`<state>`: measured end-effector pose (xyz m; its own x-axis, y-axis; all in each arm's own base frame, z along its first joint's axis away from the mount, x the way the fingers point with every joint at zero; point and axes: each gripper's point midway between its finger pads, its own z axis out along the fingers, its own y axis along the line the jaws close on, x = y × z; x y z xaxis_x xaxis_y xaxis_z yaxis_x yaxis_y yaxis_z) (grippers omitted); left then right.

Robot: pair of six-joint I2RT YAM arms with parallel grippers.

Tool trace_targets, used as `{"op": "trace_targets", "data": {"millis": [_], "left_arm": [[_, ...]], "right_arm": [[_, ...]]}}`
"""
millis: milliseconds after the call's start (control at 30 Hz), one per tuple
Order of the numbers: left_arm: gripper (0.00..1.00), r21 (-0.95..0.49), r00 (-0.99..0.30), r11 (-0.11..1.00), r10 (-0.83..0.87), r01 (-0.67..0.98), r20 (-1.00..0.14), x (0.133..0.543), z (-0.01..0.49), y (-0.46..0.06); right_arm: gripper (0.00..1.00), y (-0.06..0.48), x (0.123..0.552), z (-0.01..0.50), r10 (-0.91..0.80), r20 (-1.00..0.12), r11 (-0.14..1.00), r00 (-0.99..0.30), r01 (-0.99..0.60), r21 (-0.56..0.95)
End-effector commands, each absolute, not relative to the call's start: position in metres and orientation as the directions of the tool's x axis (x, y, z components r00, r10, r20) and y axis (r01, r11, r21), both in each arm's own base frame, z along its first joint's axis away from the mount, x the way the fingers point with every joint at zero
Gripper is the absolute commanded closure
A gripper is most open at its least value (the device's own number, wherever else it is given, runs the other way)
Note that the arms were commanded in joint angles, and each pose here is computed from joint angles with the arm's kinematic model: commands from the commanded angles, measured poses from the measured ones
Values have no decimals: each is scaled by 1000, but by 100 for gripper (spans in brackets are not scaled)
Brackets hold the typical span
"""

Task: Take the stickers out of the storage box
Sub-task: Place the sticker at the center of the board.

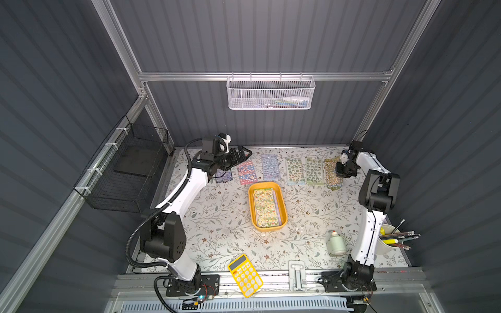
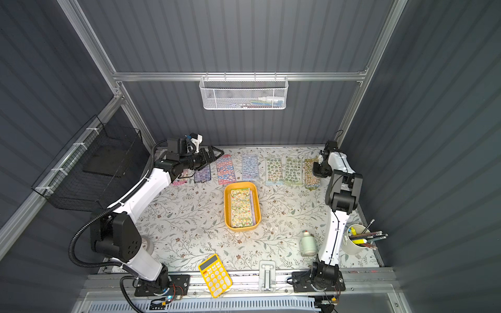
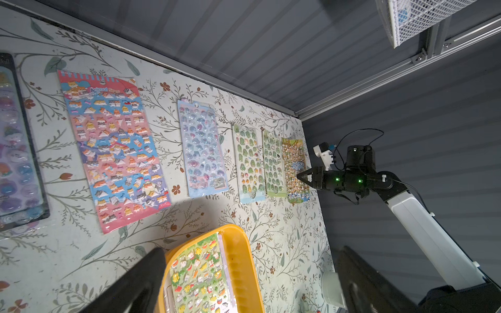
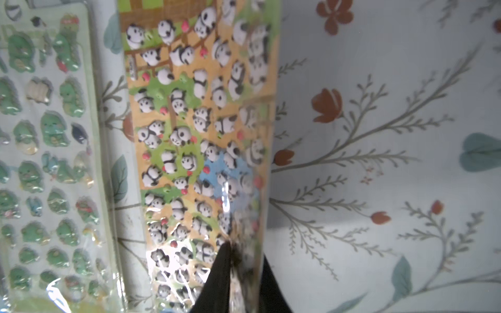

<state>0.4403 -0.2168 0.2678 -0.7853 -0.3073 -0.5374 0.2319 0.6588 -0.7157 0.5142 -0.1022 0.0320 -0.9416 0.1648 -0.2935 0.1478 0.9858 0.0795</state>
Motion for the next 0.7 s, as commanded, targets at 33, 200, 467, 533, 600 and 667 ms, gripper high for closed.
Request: {"op": "trace_targets", "data": {"millis": [33, 200, 467, 533, 600, 667], "left_arm": [[0, -736, -794, 637, -314, 230, -520, 445, 272, -220], [0, -737, -795, 636, -315, 229, -518, 445, 271, -220], [0, -719, -784, 654, -311, 233, -537, 441, 276, -216], [0, -709, -782, 670, -313, 221, -539, 440, 274, -212], [0, -698, -779, 685, -316, 207, -541, 439, 273, -208], [0, -690, -778, 695, -315, 202, -544, 438, 271, -206]], "right_arm": [[69, -112, 509, 27, 165, -265, 986, -950, 164, 28], [65, -117, 508, 28, 174, -271, 984, -947, 180, 4], [60, -126, 506, 53, 184, -330, 977, -926, 210, -45], [56, -126, 505, 69, 188, -372, 975, -909, 219, -42], [53, -126, 504, 87, 190, -420, 972, -887, 230, -44], [49, -127, 502, 107, 196, -468, 969, -862, 244, -45]]}}
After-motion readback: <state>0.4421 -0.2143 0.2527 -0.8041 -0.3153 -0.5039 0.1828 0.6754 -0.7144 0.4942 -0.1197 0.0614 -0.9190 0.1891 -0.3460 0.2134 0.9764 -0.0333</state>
